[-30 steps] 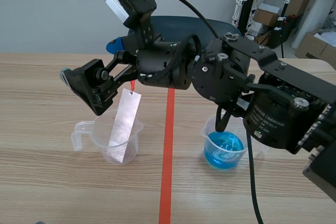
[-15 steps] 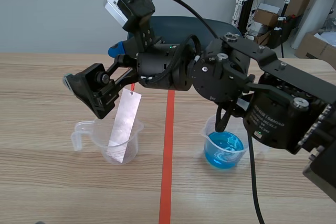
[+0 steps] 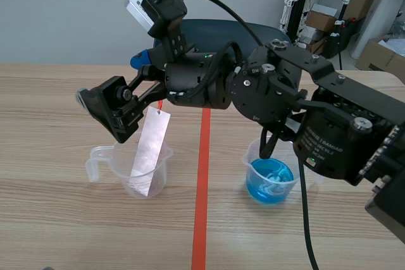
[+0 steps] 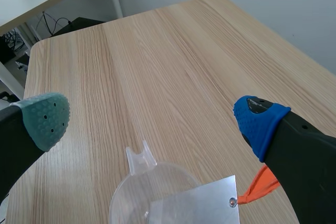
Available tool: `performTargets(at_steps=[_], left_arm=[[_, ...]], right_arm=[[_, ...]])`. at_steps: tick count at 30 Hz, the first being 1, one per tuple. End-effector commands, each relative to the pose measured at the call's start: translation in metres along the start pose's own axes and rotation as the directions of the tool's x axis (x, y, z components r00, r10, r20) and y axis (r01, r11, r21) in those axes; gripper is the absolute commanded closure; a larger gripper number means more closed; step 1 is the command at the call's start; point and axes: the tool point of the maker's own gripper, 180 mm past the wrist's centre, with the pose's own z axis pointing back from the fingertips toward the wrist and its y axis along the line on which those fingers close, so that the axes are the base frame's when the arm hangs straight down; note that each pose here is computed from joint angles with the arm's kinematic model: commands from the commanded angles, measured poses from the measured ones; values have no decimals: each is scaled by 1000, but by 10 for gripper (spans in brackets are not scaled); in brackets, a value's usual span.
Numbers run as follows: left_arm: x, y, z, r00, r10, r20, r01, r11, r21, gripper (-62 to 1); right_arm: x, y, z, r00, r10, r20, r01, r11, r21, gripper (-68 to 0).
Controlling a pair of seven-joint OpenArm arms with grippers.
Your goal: Do the redox reaction experiment. put the plate into the left beaker
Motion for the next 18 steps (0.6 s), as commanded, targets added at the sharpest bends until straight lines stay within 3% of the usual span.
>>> performTargets(at_steps=[1,18], left_arm=[[6,0,0,1000,2,20,-2,1000,3,-615],[6,0,0,1000,2,20,-2,1000,3,-615]], right_arm=[[12,1,0,999,13,34,-14,1000,6,-679],[10,0,0,999,36,21,-36,999,2,-679]])
